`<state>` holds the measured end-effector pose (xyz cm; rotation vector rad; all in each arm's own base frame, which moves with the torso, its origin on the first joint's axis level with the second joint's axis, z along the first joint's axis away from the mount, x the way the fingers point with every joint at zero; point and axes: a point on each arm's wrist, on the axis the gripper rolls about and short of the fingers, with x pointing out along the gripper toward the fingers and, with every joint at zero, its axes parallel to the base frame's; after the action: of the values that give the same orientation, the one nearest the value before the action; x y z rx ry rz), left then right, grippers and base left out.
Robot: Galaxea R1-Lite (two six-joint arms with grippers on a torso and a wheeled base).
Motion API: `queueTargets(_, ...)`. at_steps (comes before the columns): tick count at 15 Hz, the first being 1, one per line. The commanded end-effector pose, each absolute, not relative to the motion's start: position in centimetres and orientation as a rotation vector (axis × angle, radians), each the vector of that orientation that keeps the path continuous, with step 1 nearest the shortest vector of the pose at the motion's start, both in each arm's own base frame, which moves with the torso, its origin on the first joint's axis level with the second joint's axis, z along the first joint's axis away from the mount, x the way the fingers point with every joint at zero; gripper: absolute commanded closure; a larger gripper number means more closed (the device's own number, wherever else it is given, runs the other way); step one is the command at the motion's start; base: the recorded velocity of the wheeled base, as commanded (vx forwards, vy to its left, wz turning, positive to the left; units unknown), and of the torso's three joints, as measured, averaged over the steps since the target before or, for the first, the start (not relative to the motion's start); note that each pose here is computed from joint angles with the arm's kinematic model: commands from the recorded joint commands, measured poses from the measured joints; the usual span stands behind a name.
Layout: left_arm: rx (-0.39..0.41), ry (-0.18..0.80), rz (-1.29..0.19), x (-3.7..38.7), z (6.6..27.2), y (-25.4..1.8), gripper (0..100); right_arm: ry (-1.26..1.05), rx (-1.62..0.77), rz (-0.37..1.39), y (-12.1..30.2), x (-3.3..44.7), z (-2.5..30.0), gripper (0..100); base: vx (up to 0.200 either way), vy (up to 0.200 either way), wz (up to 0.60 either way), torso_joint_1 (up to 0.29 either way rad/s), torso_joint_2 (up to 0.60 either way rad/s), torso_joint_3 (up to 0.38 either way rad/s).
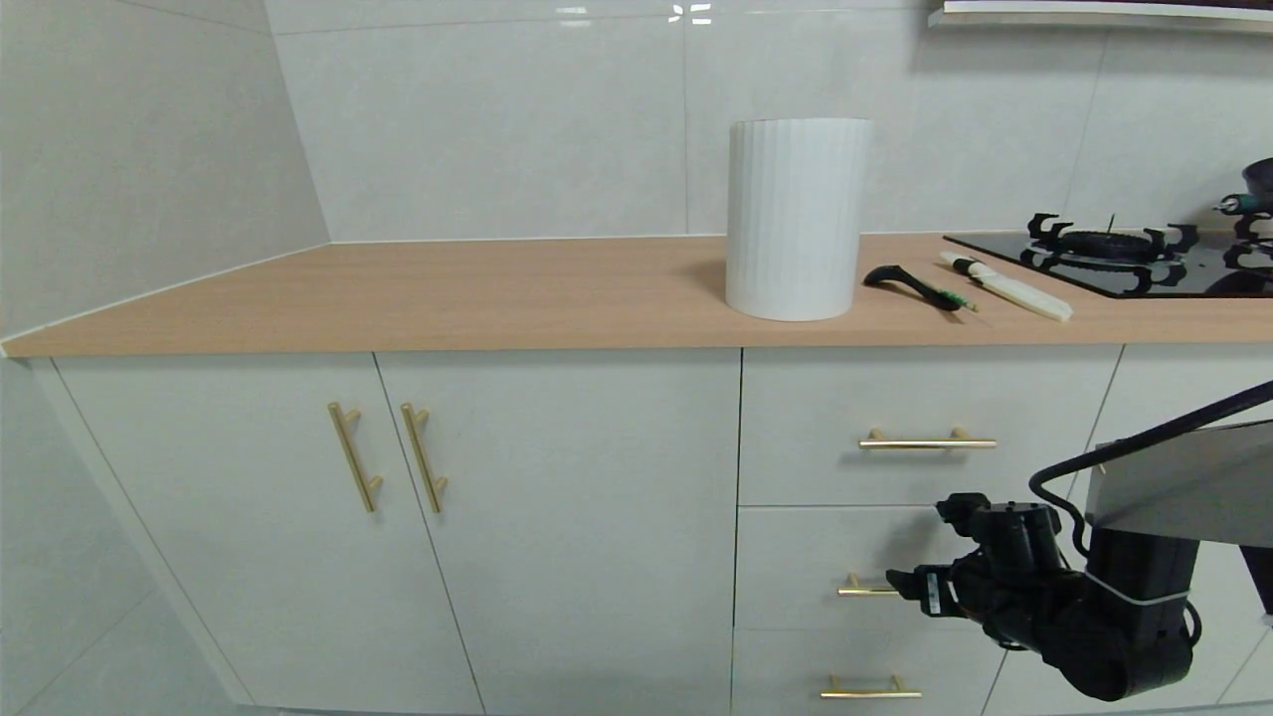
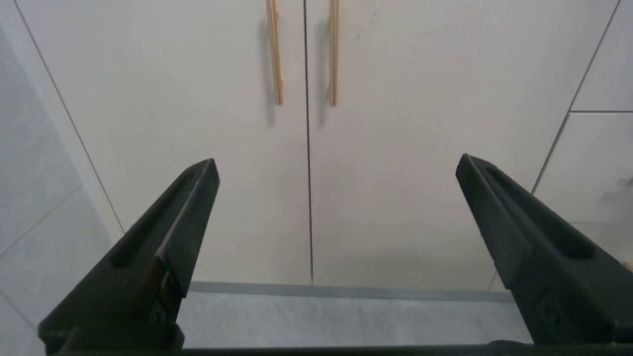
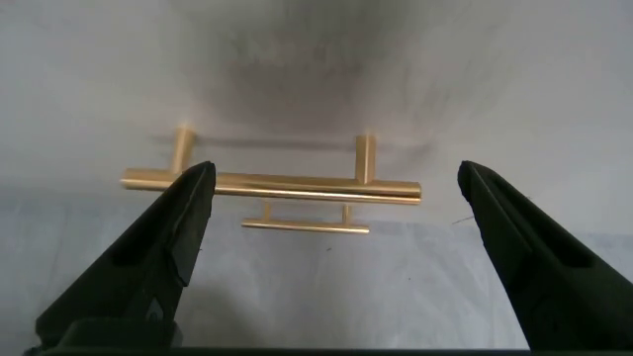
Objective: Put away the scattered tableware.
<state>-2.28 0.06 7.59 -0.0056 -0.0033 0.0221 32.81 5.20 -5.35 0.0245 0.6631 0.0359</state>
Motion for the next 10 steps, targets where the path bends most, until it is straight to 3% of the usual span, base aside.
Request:
queueTargets(1, -0.006, -0.005, 0.023, -2.3, 7.6, 0.1, 0, 0.678, 0.019, 0.032, 5.3, 33.2, -6.4, 0, 0.000, 0.000, 0.00, 0.000, 0.00, 0.000)
queueTargets(10, -0.006, -0.003, 0.023, -2.3, 7.6, 0.1, 0, 0.702, -0.009, -0.008, 5.6, 34.4, -7.5, 0, 0.000, 0.000, 0.00, 0.000, 0.00, 0.000)
